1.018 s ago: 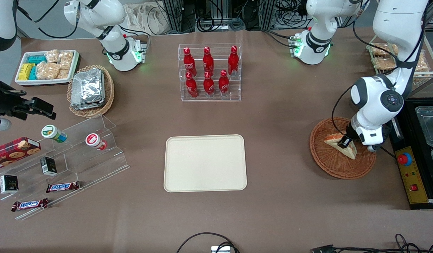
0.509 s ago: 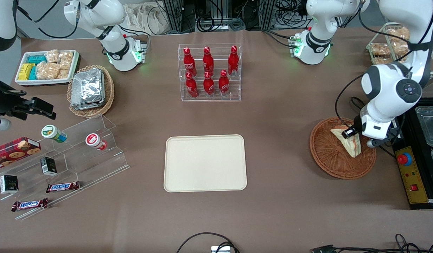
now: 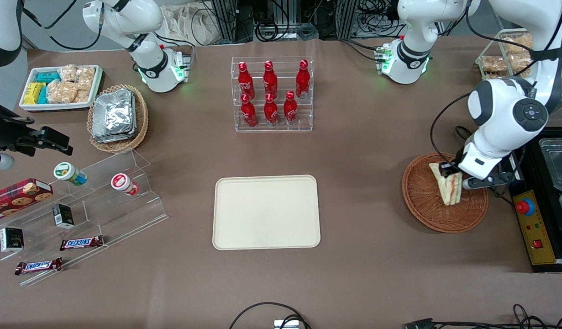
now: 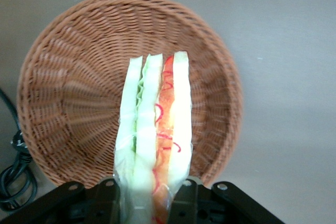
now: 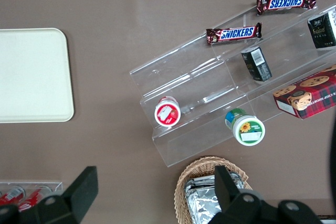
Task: Place sandwich from basket to tray
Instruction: 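Close the left gripper on the sandwich and lift it, then carry the held sandwich with the left gripper over the cream tray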
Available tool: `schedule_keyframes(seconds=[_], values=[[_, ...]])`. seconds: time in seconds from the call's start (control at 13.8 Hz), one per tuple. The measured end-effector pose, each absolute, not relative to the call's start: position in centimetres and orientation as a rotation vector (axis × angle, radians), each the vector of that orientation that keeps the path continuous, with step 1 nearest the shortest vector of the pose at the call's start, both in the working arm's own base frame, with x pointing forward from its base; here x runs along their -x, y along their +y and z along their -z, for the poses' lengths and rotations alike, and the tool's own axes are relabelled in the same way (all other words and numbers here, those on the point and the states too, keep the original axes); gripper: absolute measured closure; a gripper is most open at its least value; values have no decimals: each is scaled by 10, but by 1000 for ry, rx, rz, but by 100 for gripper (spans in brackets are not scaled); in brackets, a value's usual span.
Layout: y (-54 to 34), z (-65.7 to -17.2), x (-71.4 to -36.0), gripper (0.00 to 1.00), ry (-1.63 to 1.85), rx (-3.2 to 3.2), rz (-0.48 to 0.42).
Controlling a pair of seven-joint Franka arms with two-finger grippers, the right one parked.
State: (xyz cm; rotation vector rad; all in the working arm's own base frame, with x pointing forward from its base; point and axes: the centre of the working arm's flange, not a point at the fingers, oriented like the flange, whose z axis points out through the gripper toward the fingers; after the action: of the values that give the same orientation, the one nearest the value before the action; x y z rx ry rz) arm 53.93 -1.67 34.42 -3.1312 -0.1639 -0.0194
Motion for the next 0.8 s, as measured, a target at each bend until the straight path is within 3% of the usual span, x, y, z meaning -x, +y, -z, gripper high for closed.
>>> schedule_keyframes(seconds=[0.22,0.8], values=[[-39,-380,-555,74,-105,3136,16],[-113,-442,-576,74,91,3160,144]])
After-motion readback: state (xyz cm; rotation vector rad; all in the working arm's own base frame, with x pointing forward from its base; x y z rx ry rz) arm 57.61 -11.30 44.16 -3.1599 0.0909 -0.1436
